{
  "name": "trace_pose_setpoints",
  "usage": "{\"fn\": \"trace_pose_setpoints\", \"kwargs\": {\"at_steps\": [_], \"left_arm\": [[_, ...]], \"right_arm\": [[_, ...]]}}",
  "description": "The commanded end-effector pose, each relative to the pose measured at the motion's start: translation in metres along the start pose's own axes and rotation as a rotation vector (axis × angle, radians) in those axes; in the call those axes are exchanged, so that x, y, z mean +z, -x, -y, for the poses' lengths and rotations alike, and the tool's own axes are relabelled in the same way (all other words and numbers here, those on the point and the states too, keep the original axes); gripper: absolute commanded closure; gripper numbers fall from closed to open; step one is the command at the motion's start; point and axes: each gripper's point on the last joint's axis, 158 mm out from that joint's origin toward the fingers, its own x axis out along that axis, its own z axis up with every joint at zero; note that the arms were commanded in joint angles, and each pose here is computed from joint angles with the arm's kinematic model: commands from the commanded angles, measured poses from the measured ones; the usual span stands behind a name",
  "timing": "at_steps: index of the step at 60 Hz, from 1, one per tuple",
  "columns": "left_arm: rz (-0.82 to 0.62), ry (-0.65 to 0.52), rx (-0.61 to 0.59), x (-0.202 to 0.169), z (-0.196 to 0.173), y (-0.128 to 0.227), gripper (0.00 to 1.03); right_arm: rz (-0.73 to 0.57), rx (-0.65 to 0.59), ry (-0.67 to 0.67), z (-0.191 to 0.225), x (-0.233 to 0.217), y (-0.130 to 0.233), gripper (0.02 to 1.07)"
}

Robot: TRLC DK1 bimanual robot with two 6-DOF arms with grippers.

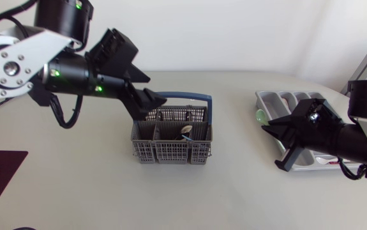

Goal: Sort the cutlery from the basket into the organizer compartments.

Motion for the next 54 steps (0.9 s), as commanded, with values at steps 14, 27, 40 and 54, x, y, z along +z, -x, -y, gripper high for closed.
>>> {"fn": "trace_pose_setpoints", "kwargs": {"at_steps": [14,27,40,54], "left_arm": [[-0.069,-0.175,-0.05,-0.028,0.037,-0.012,0.14],[-0.082,-0.209,-0.066,-0.03,0.051,-0.017,0.15],[-0.112,-0.251,-0.08,-0.038,0.065,-0.023,0.15],[-0.14,-0.304,-0.074,-0.043,0.073,-0.027,0.15]], "right_arm": [[-0.15,0.088,0.129,0.027,-0.077,0.004,1.0],[-0.224,0.134,0.229,0.066,-0.126,0.017,1.0],[-0.296,0.164,0.285,0.099,-0.183,0.026,1.01],[-0.375,0.199,0.319,0.118,-0.239,0.031,1.01]]}}
